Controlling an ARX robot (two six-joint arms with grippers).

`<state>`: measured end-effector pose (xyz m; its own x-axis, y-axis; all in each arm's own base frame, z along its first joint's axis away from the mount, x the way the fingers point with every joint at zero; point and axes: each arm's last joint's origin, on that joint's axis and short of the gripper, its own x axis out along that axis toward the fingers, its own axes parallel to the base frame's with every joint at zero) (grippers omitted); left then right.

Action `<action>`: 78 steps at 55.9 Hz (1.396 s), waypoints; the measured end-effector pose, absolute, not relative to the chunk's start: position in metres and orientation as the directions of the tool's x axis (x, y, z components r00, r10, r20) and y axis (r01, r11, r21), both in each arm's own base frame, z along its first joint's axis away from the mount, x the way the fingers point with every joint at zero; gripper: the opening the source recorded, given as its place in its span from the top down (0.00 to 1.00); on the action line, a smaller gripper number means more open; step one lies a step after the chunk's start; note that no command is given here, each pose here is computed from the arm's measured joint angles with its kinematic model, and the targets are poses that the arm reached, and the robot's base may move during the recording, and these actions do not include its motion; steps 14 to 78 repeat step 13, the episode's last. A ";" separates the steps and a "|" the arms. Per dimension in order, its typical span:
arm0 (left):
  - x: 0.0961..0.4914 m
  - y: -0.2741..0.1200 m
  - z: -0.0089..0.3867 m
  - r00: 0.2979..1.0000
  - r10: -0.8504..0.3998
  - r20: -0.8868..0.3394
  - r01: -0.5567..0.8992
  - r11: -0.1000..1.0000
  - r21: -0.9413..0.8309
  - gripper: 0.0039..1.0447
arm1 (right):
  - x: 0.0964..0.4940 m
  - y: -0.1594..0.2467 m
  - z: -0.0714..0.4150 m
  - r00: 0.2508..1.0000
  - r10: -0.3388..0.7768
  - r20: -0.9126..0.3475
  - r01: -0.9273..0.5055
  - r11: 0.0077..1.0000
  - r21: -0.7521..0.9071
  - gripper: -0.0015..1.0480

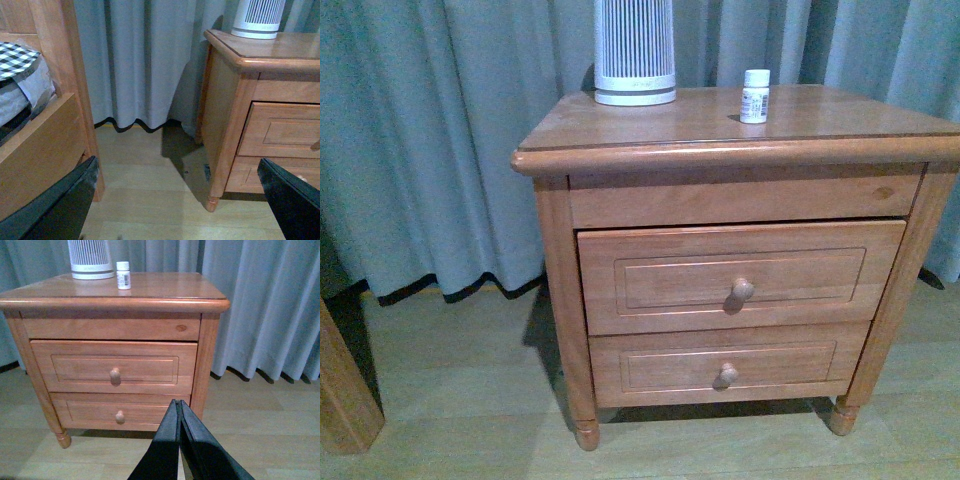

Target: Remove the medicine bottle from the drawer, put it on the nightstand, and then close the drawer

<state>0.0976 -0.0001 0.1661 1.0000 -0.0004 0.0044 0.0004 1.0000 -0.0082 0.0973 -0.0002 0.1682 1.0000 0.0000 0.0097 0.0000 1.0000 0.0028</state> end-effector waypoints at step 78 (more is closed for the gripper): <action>0.098 0.000 0.166 1.000 0.000 0.004 0.000 1.000 -0.008 0.06 | 0.097 0.000 0.168 1.000 0.000 0.010 0.000 1.000 0.002 0.77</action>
